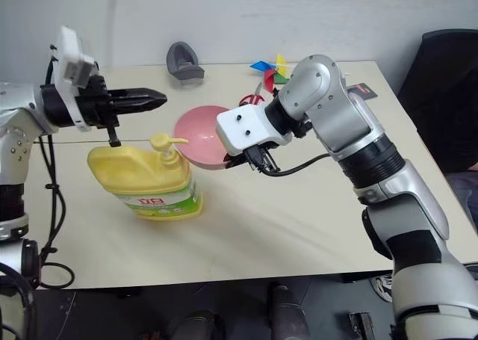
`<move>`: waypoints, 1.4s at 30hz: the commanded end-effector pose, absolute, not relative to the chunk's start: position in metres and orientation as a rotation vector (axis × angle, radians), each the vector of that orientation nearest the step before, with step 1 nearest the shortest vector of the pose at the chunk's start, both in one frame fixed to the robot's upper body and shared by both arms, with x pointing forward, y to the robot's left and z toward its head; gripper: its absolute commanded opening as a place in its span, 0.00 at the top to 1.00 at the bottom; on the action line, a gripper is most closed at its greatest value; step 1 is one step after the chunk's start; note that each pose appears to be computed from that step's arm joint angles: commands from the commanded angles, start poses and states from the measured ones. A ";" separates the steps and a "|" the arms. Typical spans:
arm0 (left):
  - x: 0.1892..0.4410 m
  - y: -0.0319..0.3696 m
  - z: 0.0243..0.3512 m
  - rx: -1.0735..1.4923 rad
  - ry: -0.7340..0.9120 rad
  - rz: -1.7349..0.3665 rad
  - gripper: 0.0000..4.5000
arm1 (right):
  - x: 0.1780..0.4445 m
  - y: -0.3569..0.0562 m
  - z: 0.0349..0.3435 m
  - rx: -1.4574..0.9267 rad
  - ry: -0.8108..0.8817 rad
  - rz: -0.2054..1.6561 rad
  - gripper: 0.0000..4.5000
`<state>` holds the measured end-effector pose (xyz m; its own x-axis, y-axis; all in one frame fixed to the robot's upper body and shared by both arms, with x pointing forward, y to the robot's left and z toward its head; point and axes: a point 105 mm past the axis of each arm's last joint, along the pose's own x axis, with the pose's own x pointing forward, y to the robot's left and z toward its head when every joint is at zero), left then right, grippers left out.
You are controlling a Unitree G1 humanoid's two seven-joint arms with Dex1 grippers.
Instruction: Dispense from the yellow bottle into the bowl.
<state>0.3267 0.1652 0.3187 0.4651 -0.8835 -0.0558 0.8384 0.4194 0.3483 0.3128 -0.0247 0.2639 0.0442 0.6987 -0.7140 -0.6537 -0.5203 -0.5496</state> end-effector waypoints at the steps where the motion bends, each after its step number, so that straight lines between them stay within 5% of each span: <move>1: 0.305 0.154 0.335 0.356 -0.202 -1.160 0.98 | 0.300 -0.026 0.275 -1.317 -0.078 1.732 1.00; 42: 0.301 0.156 0.241 0.473 0.056 -1.148 0.98 | 0.294 -0.023 0.277 -1.304 -0.089 1.749 1.00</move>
